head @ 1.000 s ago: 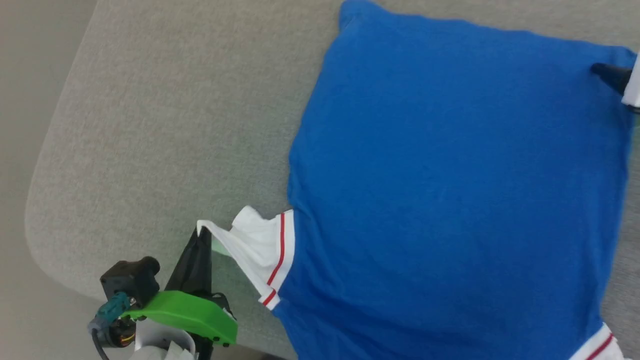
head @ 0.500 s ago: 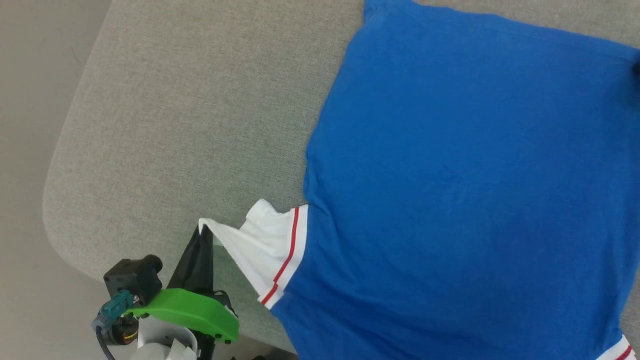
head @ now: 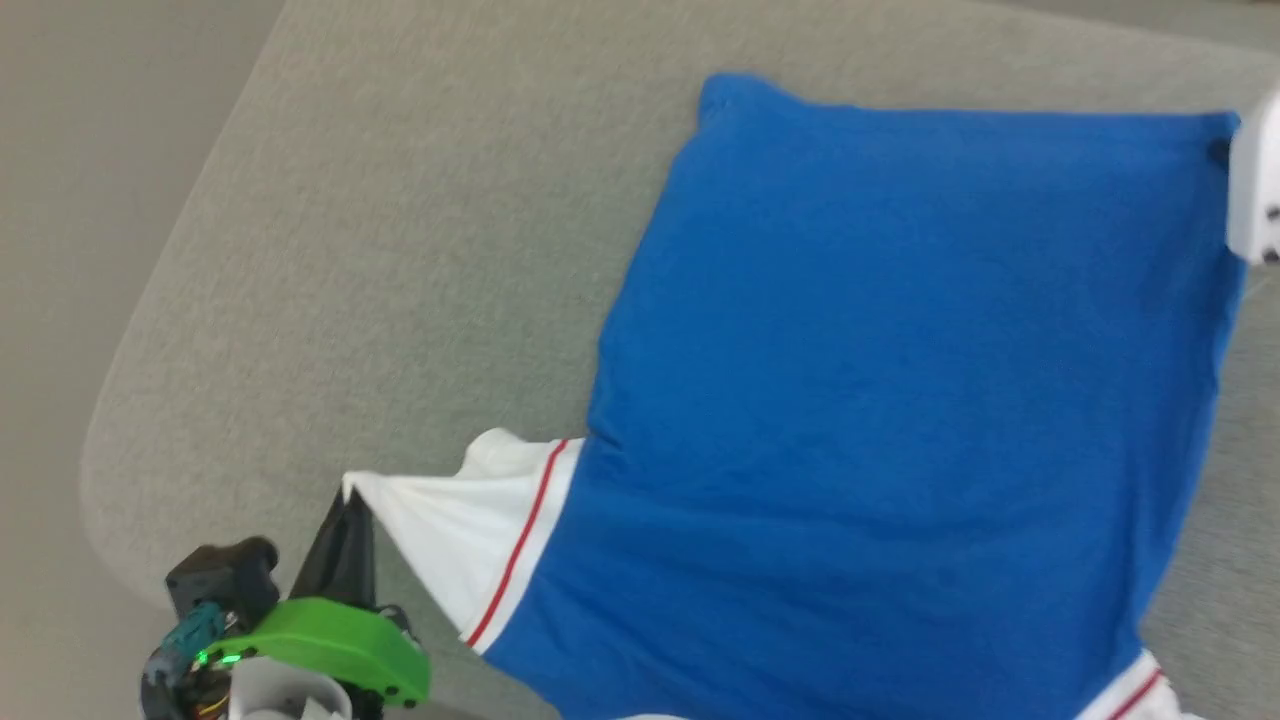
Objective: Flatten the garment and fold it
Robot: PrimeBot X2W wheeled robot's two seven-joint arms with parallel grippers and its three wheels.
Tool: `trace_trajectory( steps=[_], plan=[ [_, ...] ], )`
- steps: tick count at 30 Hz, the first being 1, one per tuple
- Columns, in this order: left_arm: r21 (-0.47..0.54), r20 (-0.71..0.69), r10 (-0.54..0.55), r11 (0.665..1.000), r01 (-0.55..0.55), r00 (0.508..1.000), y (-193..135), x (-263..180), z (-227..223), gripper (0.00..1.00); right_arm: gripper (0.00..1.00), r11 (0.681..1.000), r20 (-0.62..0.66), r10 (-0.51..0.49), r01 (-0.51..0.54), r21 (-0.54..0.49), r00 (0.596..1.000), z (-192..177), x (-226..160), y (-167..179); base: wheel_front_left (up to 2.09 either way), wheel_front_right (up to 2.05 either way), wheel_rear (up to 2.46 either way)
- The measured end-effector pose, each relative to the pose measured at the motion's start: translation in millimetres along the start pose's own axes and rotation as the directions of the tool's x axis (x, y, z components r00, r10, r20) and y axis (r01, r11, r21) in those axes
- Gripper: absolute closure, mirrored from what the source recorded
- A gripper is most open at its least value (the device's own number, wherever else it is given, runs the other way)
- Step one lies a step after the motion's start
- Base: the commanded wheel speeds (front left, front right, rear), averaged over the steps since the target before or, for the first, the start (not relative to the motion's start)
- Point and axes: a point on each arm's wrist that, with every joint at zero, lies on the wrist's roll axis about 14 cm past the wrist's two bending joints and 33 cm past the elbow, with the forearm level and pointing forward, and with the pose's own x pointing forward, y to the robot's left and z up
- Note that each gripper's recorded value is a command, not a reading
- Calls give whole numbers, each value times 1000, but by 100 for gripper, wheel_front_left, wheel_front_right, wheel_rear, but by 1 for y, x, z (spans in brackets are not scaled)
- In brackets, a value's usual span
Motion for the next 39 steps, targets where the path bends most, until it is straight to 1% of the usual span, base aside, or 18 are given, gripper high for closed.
trace_trajectory(
  steps=[3, 7, 10, 12, 16, 20, 23, 25, 28, 29, 30, 32, 34, 36, 38, 39],
  plan=[
    [1, 4, -10, 1000, 10, 1000, 0, -2, 2, 100, 100, 999, 22, -38, 38, -20, 999, -12, -25, -19, 0, 0, 0],
    [9, -1, -28, 1000, 28, 1000, -2, -1, 3, 100, 100, 996, 23, -86, 86, -20, 996, -44, -59, -44, 0, 0, 0],
    [25, -3, -52, 998, 52, 999, -6, 1, 3, 100, 100, 992, -10, -124, 124, 4, 992, -82, -85, -62, 0, 0, 0],
    [39, -8, -74, 996, 75, 997, -12, 4, 3, 100, 100, 987, -45, -155, 156, 31, 987, -114, -106, -74, 0, 0, 0],
    [65, 0, -123, 990, 123, 992, -25, 11, 8, 100, 100, 972, -159, -195, 213, 99, 968, -191, -143, -85, 0, 0, 0],
    [76, 11, -175, 982, 173, 985, -42, 17, 14, 100, 100, 949, -286, -178, 241, 205, 942, -270, -175, -69, 0, 0, 0],
    [84, 8, -219, 972, 217, 976, -57, 20, 15, 100, 100, 920, -375, -137, 259, 294, 917, -326, -198, -45, 0, 0, 0],
    [90, 5, -242, 966, 241, 970, -64, 22, 16, 100, 100, 897, -415, -108, 268, 351, 903, -351, -208, -29, 0, 0, 0],
    [98, -6, -266, 959, 265, 964, -72, 23, 14, 100, 100, 863, -446, -61, 272, 426, 893, -377, -218, -4, 0, 0, 0],
    [98, -7, -273, 957, 272, 962, -74, 24, 14, 100, 25, 851, -442, -55, 273, 448, 895, -380, -219, 2, 0, 0, 0],
    [100, -9, -278, 956, 277, 961, -76, 25, 14, 100, 0, 843, -435, -51, 273, 464, 899, -381, -218, 5, 0, 0, 0],
    [101, -13, -284, 954, 284, 959, -79, 26, 14, 100, 0, 827, -396, -76, 279, 488, 915, -375, -216, 3, 0, 0, 0],
    [103, -25, -285, 953, 286, 958, -79, 28, 11, 100, 0, 822, -340, -140, 301, 484, 930, -364, -214, -11, 0, 0, 0],
    [104, -31, -288, 951, 290, 957, -81, 29, 10, 100, 0, 818, -214, -244, 319, 478, 946, -335, -208, -33, 0, 0, 0],
    [103, -38, -288, 951, 291, 957, -81, 29, 9, 100, 0, 824, -93, -309, 315, 470, 946, -305, -201, -47, 0, 0, 0],
    [102, -42, -288, 951, 291, 957, -81, 29, 9, 100, 0, 830, -27, -339, 312, 463, 940, -288, -198, -54, 0, 0, 0]
  ],
)
